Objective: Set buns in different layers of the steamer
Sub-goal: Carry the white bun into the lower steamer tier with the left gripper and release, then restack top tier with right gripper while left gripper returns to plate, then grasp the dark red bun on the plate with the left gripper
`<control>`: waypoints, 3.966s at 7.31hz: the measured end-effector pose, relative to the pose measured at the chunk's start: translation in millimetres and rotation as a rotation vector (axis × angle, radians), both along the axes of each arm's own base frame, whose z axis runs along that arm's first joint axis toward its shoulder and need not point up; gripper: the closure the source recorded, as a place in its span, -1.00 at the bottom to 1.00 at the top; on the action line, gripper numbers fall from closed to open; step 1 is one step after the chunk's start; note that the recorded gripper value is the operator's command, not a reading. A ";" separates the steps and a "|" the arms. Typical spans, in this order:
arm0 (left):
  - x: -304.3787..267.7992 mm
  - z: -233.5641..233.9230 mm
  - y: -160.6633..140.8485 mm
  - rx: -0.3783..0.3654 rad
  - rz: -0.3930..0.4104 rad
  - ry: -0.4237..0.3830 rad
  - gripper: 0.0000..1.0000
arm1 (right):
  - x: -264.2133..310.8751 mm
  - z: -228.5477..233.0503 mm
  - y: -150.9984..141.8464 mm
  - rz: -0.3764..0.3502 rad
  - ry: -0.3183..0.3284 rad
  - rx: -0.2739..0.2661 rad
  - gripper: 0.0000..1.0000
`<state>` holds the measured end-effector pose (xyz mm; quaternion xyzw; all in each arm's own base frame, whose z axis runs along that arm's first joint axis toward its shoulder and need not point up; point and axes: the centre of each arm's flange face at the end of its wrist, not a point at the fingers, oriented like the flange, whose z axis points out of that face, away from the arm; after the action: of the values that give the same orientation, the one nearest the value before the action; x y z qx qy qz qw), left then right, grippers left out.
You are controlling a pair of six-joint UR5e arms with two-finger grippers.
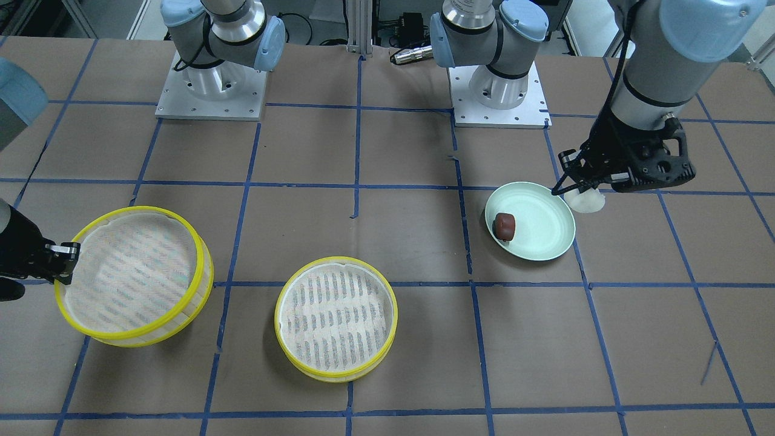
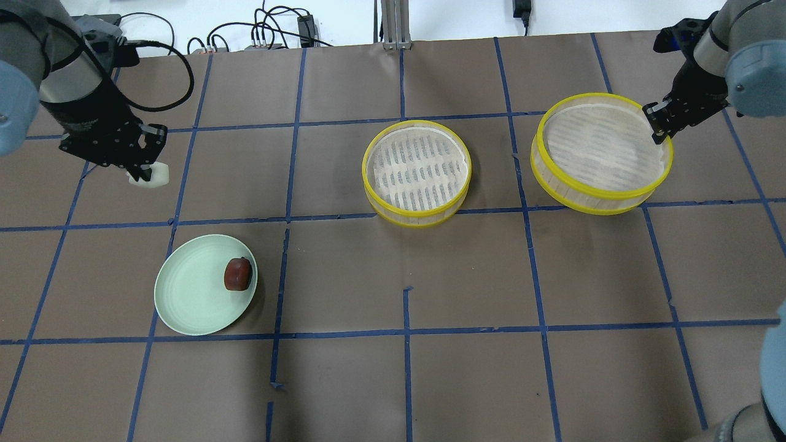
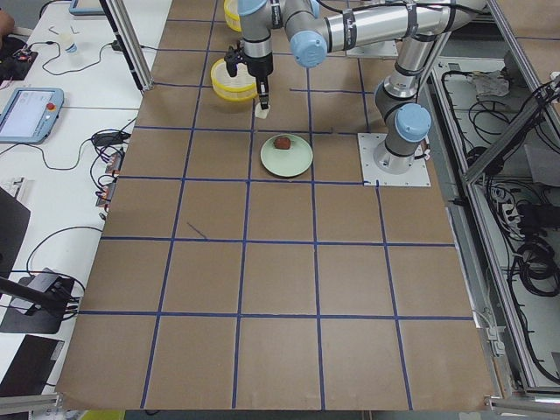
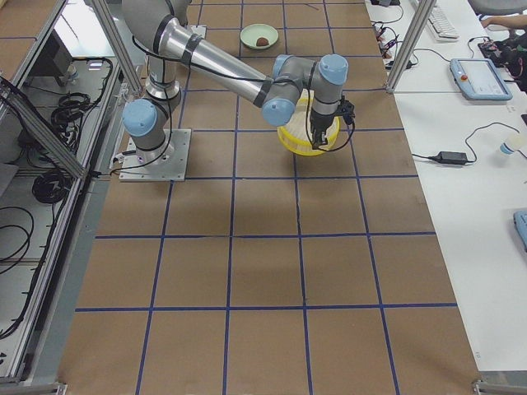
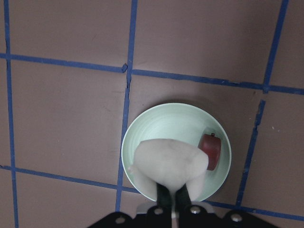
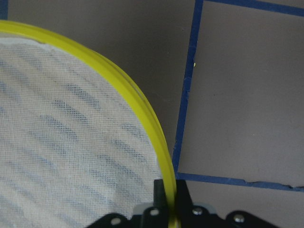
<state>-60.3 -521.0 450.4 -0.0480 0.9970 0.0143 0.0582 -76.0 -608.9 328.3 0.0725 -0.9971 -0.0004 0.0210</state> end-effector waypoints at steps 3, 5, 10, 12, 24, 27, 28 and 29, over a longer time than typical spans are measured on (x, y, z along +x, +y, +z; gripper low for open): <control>-109.1 -40.6 -37.9 -0.119 -0.069 0.083 0.83 | 0.1 0.0 0.0 -0.001 0.000 0.000 0.85; -200.2 -92.1 -50.0 -0.176 -0.065 0.153 0.83 | 0.2 -0.6 0.3 -0.001 -0.001 0.002 0.85; -291.4 -163.0 -53.8 -0.223 -0.089 0.291 -1.00 | 0.2 -0.9 0.5 -0.003 -0.002 0.003 0.84; -282.1 -142.3 -52.6 -0.270 -0.139 0.263 -1.00 | 0.2 -0.8 0.4 -0.005 -0.002 0.003 0.84; 19.1 -167.0 2.6 0.170 -0.103 0.157 -1.00 | 326.9 -33.2 22.2 -0.428 -0.019 -0.079 0.85; 7.5 -202.1 8.0 0.198 -0.099 0.149 -0.97 | 327.3 -42.1 20.5 -0.420 -0.003 -0.071 0.84; 6.4 -215.3 15.7 0.210 -0.096 0.150 -0.96 | 326.8 -43.8 20.3 -0.418 0.003 -0.070 0.84; 5.4 -228.4 23.0 0.213 -0.094 0.150 -0.92 | 326.3 -44.6 20.1 -0.415 0.009 -0.070 0.84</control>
<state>-54.9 -497.9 222.0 0.0063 0.9926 0.1211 -0.0113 250.3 -588.8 283.7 -0.1350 -0.9900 0.0297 0.0276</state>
